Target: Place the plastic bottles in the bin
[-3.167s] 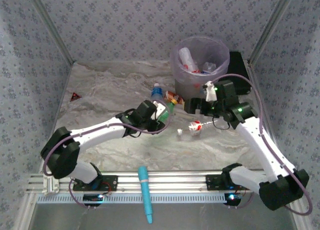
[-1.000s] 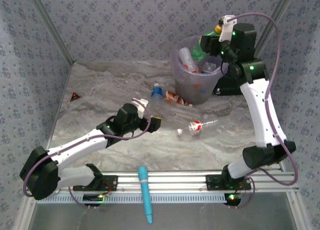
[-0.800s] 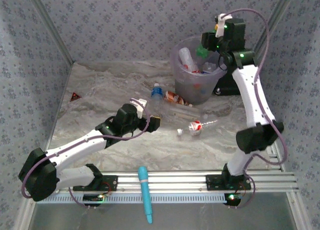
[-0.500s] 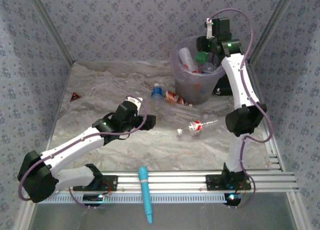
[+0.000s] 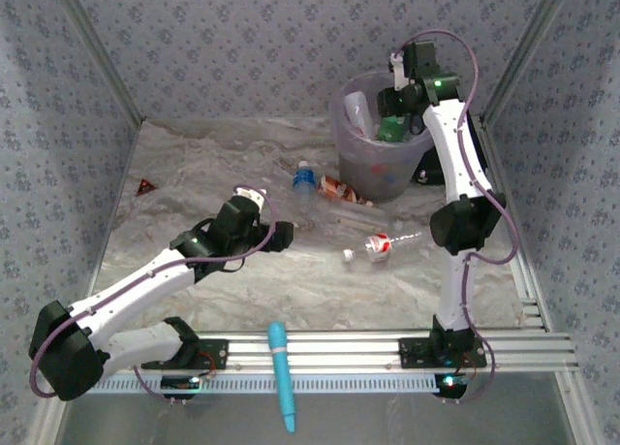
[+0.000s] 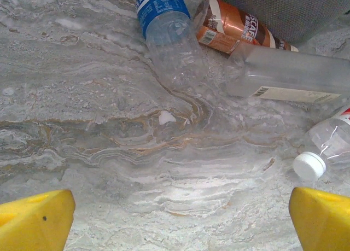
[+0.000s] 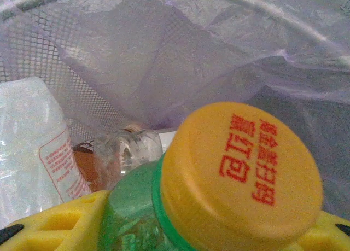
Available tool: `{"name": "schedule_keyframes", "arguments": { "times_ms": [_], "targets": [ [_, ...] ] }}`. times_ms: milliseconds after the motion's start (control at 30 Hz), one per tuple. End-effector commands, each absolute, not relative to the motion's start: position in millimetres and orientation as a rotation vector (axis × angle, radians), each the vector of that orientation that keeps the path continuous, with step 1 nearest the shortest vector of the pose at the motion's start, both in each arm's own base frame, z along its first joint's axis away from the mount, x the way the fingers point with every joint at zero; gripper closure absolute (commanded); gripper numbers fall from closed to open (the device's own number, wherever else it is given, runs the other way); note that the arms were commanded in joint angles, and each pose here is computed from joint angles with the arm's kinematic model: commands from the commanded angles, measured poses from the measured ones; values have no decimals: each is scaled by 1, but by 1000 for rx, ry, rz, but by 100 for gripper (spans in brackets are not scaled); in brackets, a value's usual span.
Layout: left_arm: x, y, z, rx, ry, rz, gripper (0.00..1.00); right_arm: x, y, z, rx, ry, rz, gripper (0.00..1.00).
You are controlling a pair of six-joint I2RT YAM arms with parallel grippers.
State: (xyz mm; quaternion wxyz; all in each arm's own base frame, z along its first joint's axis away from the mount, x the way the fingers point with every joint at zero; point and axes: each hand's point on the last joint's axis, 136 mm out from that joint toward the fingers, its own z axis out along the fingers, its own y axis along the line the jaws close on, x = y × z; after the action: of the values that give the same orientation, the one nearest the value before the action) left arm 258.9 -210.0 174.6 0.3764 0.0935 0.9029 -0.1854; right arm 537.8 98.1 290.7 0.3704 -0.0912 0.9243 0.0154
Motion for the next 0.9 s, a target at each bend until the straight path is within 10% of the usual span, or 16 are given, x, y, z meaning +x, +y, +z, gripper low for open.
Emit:
{"name": "schedule_keyframes", "arguments": {
  "times_ms": [0,467,867],
  "targets": [
    [261,-207,189,206,2278,-491,0,532,107,224,-281,2563,94,56],
    [263,-209,183,193,2282,-526,0,509,137,260,-290,2543,516,55],
    [264,-209,177,191,2285,-532,0,508,118,344,-242,2318,375,6]
  ]
}}
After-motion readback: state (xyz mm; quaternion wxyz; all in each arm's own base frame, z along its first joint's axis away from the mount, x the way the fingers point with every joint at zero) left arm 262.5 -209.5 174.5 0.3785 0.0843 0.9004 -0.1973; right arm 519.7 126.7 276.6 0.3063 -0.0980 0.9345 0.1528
